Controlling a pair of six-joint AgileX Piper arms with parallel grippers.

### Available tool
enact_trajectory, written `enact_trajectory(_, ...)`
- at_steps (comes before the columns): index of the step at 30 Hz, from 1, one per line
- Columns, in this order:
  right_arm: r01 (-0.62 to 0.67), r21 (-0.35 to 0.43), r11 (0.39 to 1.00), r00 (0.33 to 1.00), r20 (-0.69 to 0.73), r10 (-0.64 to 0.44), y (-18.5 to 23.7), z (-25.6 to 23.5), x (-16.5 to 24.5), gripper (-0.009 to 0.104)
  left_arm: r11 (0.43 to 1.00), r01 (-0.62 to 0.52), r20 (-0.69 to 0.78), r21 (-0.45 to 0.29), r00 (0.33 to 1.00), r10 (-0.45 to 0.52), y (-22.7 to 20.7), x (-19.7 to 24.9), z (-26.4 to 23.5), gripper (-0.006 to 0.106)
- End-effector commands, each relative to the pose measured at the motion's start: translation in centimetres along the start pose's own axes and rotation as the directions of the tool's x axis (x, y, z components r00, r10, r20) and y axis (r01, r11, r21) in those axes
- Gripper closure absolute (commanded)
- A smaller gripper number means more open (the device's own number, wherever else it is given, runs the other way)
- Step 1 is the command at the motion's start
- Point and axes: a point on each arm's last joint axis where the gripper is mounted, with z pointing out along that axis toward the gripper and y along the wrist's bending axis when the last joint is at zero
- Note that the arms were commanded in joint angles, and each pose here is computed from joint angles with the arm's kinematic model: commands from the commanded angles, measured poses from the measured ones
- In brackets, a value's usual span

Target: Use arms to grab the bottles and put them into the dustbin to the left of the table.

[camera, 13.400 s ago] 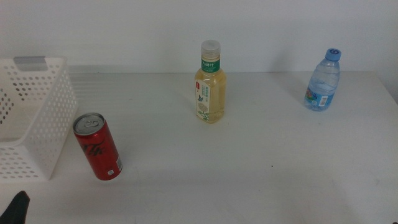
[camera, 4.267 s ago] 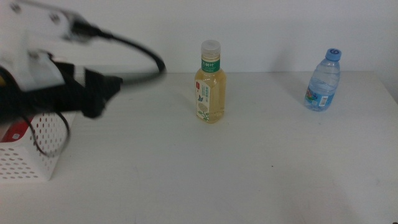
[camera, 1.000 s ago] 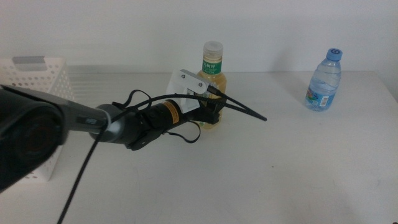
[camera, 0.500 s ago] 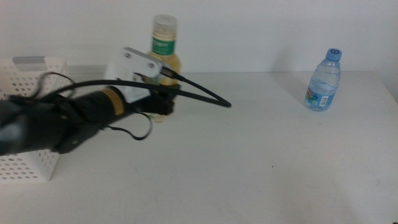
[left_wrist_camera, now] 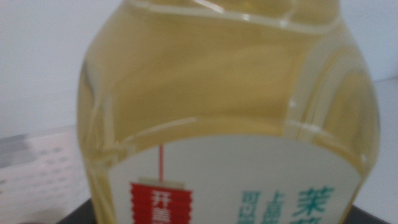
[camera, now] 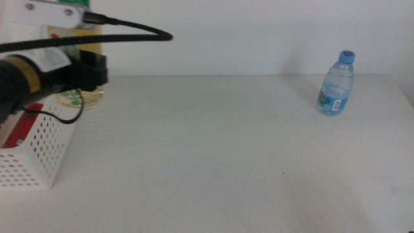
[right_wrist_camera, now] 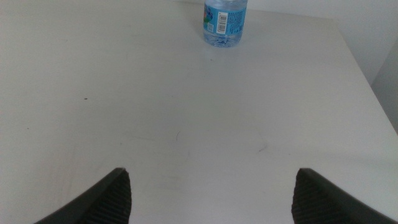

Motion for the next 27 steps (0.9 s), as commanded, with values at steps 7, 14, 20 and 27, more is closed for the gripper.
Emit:
enact_trajectory(7, 0.019, 0.013, 1.0, 0.992, 0.127, -0.02, -0.1, -0.6, -1.6, 0.028, 0.997, 0.024, 0.118, -0.077, 0.993, -0.015, 1.7, -3.9, -2.7, 0.083)
enact_trajectory(14, 0.019, 0.013, 1.0, 0.992, 0.127, -0.02, -0.1, -0.6, -1.6, 0.028, 0.994, -0.048, 0.136, -0.102, 0.989, 0.062, 1.9, -5.2, -3.1, 0.085)
enact_trajectory(20, 0.019, 0.013, 1.0, 0.992, 0.127, -0.02, -0.1, -0.6, -1.6, 0.028, 0.992, -0.058, 0.134, -0.113, 0.988, 0.073, 2.0, -5.5, -3.2, 0.104)
enact_trajectory(27, 0.019, 0.013, 1.0, 0.992, 0.127, -0.02, -0.1, -0.6, -1.6, 0.028, 0.983, 0.041, 0.029, -0.177, 0.999, -0.036, 3.4, -5.5, -3.2, 0.105)
